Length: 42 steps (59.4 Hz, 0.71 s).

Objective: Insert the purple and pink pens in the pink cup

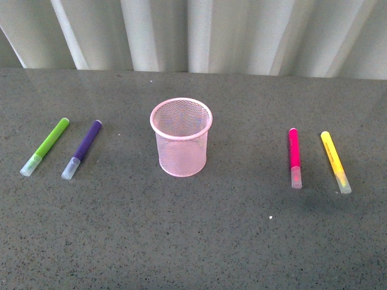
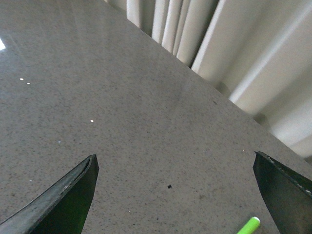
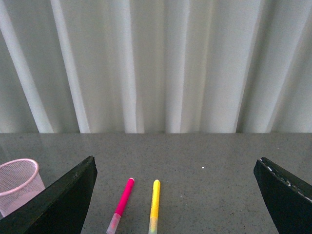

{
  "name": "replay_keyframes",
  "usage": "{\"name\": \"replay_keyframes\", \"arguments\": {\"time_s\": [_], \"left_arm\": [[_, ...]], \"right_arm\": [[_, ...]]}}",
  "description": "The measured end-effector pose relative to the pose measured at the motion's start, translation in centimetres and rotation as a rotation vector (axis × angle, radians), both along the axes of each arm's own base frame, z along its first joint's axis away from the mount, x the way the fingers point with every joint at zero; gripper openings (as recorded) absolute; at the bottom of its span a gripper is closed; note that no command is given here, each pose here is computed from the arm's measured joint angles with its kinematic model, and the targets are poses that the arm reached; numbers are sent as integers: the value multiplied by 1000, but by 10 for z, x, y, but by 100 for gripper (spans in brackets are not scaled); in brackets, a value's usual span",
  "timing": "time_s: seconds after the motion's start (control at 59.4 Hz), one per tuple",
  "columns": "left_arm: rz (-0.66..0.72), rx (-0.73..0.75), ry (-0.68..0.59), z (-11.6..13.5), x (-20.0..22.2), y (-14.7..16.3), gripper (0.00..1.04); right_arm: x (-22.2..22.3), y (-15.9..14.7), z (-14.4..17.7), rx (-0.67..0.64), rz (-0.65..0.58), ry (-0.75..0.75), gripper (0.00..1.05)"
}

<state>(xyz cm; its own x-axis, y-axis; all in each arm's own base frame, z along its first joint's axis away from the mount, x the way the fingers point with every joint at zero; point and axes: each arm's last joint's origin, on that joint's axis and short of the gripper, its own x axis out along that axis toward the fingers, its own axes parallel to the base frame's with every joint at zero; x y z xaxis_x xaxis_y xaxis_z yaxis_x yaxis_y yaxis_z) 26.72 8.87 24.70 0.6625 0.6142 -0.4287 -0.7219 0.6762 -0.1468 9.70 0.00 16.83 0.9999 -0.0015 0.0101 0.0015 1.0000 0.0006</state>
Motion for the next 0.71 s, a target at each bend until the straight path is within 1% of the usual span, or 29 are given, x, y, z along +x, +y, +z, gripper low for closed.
{"name": "replay_keyframes", "arguments": {"time_s": [0.067, 0.101, 0.168, 0.236, 0.404, 0.471, 0.539, 0.64, 0.707], "left_arm": [[-40, -80, 22, 0, 10, 1, 98], [-70, -144, 42, -1, 17, 0, 98], [-87, -206, 60, -3, 27, -3, 98], [-111, -235, 76, -4, 38, -10, 98], [-194, -245, 118, -8, 74, -31, 98], [-209, -264, 156, -17, 89, -34, 98], [-201, -294, 189, -31, 104, -36, 98], [-202, -308, 220, -49, 114, -40, 98], [-230, -320, 252, -63, 120, -50, 98]], "right_arm": [[0, 0, 0, 0, 0, 0, 98], [0, 0, 0, 0, 0, 0, 98], [0, 0, 0, 0, 0, 0, 98], [0, 0, 0, 0, 0, 0, 98], [0, 0, 0, 0, 0, 0, 98], [0, 0, 0, 0, 0, 0, 98], [0, 0, 0, 0, 0, 0, 98], [0, 0, 0, 0, 0, 0, 98], [0, 0, 0, 0, 0, 0, 98]]}}
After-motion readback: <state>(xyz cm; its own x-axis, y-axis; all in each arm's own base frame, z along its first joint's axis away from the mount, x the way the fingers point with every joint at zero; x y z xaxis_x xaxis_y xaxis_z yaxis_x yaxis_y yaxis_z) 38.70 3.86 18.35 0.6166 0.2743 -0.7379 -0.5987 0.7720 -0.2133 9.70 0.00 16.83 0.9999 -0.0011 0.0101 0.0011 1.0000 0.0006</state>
